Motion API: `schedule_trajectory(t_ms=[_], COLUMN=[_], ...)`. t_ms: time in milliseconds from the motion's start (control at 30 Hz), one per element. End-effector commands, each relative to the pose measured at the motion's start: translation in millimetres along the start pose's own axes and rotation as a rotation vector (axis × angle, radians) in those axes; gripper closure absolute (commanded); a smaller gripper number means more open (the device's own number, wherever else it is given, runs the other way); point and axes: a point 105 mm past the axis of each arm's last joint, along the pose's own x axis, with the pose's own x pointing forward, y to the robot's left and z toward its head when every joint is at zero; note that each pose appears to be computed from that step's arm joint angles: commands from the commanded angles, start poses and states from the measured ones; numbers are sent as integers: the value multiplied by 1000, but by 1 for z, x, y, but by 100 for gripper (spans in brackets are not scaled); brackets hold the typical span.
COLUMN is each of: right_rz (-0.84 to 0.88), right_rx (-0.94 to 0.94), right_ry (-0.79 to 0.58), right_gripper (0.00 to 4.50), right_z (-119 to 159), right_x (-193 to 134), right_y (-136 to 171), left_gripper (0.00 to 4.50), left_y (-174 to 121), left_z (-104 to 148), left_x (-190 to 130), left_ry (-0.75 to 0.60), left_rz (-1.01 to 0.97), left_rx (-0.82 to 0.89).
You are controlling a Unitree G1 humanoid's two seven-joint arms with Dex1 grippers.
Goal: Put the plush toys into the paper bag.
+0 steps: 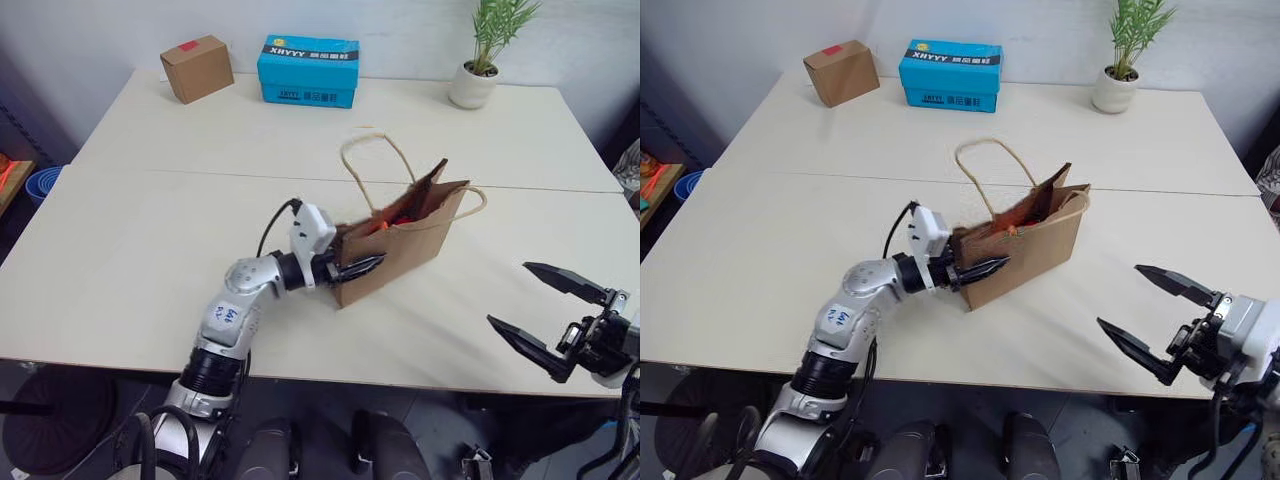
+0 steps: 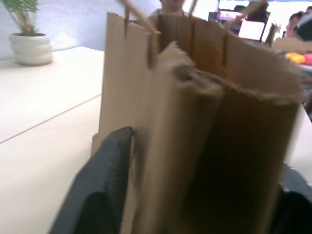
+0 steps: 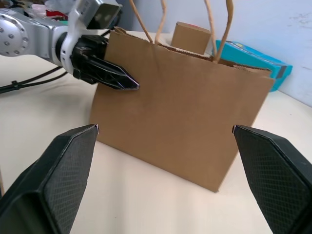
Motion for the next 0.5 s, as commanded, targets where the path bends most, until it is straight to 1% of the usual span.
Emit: schedule_trajectory(t_ms=[33, 100, 167, 200, 233, 333, 433, 500], right_rz=[2, -2, -2, -5, -4, -7, -10, -4], right_rx=[-45, -45, -46, -49, -52, -63, -71, -68], right_ry=[-25, -16, -8, -5, 0, 12, 28, 38], right_gripper=[0, 0, 0, 0, 0, 0, 0, 0], right_z=[11, 10, 9, 10, 11, 15, 17, 17], right_x=[-3, -5, -7, -8, -10, -15, -20, -21], right_y=[4, 5, 6, 6, 6, 5, 3, 5], left_gripper=[276, 341, 403, 435, 446, 446, 446, 446], left_y=[7, 16, 21, 20, 17, 23, 28, 34], left_z=[5, 2, 3, 7, 10, 13, 14, 13], left_x=[-4, -9, -14, -18, -24, -40, -48, -49], left_ry=[23, 71, 80, 73, 65, 95, 126, 150], left_rz=[-51, -91, -146, -235, -333, -490, -576, -579], left_rx=[88, 91, 73, 59, 42, 74, 129, 167])
